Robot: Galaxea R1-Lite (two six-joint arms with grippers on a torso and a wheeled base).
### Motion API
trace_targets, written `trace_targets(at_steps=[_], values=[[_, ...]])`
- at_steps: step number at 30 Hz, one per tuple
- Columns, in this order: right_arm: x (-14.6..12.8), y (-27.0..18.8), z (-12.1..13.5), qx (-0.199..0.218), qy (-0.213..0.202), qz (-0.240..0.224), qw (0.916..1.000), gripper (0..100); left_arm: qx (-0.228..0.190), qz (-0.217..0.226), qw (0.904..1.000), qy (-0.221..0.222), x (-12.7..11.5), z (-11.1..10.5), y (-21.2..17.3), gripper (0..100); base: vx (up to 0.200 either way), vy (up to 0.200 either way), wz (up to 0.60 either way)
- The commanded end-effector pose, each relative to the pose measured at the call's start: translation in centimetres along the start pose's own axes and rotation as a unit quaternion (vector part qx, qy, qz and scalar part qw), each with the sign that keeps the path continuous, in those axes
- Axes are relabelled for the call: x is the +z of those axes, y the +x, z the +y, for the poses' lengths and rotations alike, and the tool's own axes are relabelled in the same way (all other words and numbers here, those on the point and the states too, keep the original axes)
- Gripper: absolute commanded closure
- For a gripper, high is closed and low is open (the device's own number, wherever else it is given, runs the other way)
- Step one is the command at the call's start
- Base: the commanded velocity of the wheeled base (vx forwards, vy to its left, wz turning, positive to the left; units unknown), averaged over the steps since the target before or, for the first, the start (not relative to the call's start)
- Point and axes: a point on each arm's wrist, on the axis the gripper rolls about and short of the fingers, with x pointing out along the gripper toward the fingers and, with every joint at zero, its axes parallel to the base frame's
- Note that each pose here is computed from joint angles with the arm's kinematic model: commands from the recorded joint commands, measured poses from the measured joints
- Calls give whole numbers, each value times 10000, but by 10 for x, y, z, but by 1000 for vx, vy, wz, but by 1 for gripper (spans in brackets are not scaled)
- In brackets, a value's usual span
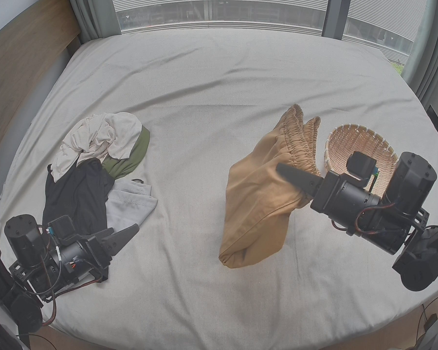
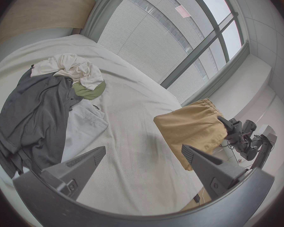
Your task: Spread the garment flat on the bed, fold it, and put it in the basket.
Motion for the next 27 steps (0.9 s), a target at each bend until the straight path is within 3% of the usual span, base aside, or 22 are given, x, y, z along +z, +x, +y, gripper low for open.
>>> trace_targets(at_steps=[1, 3, 12, 18, 20, 27], values=[[16, -2, 0, -18, -100, -245, 9996, 100, -132, -244, 9996, 114, 6, -11, -19, 0, 0, 0, 0], [26, 0, -6, -141, -183, -390, 9990, 100, -203, -512, 9983, 191, 13, -16, -27, 0, 0, 0, 0], [53, -8, -33, -681, -522, -822, 9929, 100, -362, -902, 9941, 490, 24, -26, -40, 0, 0, 0, 0], [79, -24, -60, -1218, -682, -1254, 9822, 100, -306, -846, 9931, 748, 23, -27, -43, 0, 0, 0, 0], [80, -24, -61, -1243, -685, -1270, 9817, 100, -304, -847, 9930, 770, 23, -27, -44, 0, 0, 0, 0], [109, -41, -83, -1665, -846, -1741, 9669, 100, -283, -695, 9917, 1048, 20, -28, -46, 0, 0, 0, 0]])
